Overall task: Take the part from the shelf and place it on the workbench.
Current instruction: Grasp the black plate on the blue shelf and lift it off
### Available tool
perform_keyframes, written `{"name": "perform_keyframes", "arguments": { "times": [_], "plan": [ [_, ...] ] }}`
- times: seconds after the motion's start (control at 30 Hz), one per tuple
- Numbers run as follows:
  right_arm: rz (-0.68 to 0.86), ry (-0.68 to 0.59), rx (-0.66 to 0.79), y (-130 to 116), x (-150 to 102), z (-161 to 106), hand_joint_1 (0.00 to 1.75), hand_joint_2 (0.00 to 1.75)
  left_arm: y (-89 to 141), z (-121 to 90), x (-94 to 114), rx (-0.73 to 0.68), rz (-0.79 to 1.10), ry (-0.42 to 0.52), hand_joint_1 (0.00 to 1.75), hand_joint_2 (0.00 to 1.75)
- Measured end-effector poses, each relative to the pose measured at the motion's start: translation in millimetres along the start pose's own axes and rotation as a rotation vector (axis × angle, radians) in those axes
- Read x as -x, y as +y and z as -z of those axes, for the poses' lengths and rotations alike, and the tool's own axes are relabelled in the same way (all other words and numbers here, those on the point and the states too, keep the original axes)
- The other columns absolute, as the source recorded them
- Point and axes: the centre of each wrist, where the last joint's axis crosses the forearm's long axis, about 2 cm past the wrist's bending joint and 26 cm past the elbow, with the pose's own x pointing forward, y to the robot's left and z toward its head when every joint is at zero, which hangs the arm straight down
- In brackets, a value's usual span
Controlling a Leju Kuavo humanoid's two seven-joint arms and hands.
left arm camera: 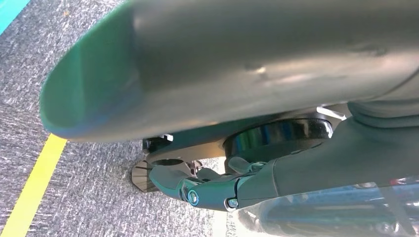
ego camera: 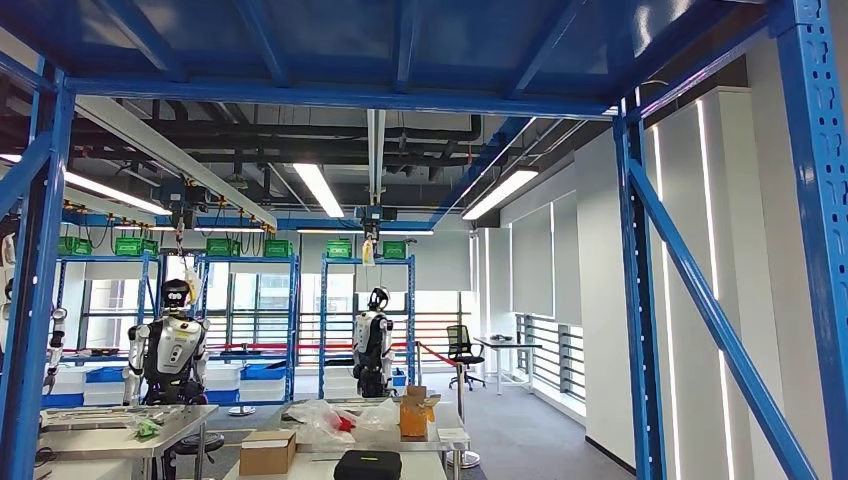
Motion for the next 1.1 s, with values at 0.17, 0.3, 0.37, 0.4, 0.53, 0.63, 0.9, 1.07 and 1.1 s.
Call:
{"name": "perform_keyframes", "arguments": {
  "times": [0.17, 0.3, 0.37, 0.4, 0.53, 0.63, 0.9, 1.07, 1.1],
  "plan": [
    [0.013, 0.005, -0.020, 4.2, 0.6, -0.9, 0.00, 0.00, 0.4, 0.0, -0.2, 0.000, 0.003, 0.002, 0.00, 0.00],
    [0.016, 0.010, -0.045, 8.4, 0.4, -0.9, 0.00, 0.00, 0.9, 0.0, -0.5, 0.001, 0.011, 0.000, 0.00, 0.00],
    [0.015, 0.012, -0.059, 11.1, -0.2, -0.8, 0.00, 0.00, 1.4, 0.0, -0.6, 0.001, 0.015, 0.002, 0.00, 0.00],
    [0.015, 0.014, -0.067, 12.5, -0.5, -0.7, 0.00, 0.00, 1.6, 0.0, -0.7, 0.001, 0.017, 0.002, 0.00, 0.00],
    [-0.001, 0.026, -0.102, 19.3, -0.4, 0.7, 0.00, 0.00, 2.0, -0.1, -1.5, 0.000, 0.024, 0.001, 0.00, 0.00],
    [-0.021, 0.041, -0.125, 25.2, 0.8, 2.3, 0.00, 0.00, 2.3, -0.2, -2.1, 0.000, 0.035, -0.001, 0.00, 0.00],
    [-0.045, 0.077, -0.185, 45.6, 2.5, 5.1, 0.00, 0.00, 3.7, -0.2, -5.8, 0.007, 0.069, -0.008, 0.00, 0.00],
    [-0.064, 0.086, -0.209, 54.2, 0.6, 5.5, 0.00, 0.00, 4.5, 0.4, -11.4, 0.013, 0.082, -0.014, 0.00, 0.00],
    [-0.072, 0.087, -0.212, 55.1, 0.2, 5.8, 0.00, 0.00, 4.6, 0.4, -12.1, 0.015, 0.085, -0.015, 0.00, 0.00]
  ]
}}
